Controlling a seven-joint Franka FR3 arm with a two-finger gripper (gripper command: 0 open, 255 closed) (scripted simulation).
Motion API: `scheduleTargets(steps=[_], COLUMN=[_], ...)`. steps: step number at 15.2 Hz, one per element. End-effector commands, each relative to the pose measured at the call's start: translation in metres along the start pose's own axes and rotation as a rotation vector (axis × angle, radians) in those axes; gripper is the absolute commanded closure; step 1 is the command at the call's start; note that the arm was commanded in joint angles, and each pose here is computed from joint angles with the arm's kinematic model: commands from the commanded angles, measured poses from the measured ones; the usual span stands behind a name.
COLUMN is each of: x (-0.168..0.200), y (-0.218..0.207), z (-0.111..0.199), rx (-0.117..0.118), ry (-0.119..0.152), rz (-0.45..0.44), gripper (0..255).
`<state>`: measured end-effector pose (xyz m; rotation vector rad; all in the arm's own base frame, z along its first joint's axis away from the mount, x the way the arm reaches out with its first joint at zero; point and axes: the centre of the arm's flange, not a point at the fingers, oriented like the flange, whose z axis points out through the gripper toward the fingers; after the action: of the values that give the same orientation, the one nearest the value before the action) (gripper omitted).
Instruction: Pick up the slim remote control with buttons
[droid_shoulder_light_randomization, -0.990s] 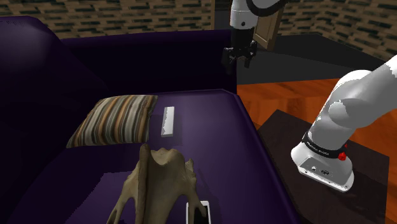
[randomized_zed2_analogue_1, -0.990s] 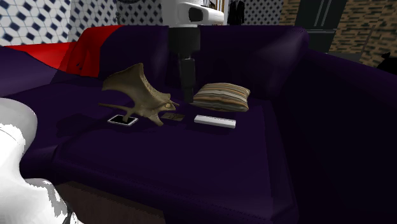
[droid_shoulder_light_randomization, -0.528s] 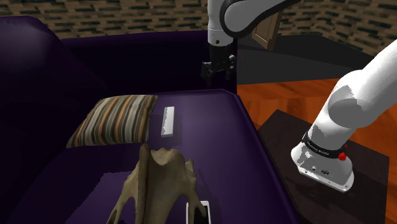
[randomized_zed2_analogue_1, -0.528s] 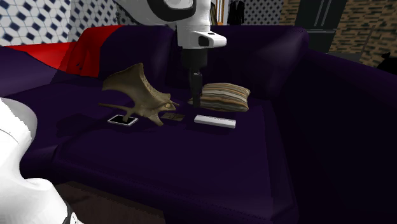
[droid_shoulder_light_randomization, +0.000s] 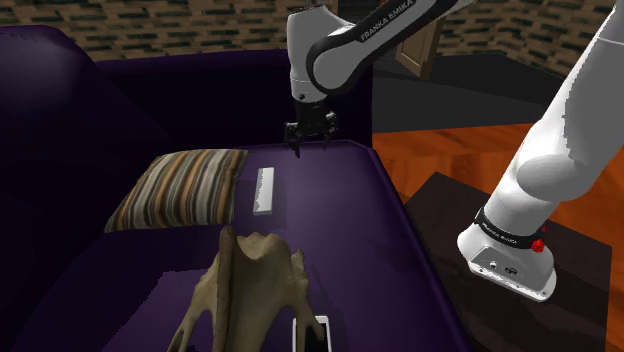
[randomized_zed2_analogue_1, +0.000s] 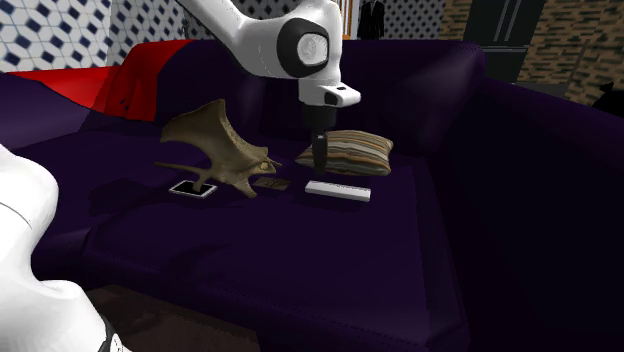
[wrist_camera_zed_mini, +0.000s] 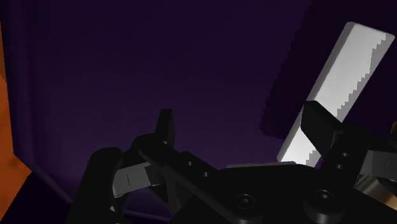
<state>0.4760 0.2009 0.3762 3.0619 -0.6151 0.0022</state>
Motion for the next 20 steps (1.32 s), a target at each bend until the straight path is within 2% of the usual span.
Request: scheduleTargets(steps=[1,14,20], x=[0.006,0.067,0.067], y=[-0.021,-0.146,-0.146], z=[0.014,0.107,0.139], rx=[0.004,0.023,0.023], ry=[-0.001,-0.010,-0.010], rz=[0.021,0.139,0.139], gripper=[0,0,0])
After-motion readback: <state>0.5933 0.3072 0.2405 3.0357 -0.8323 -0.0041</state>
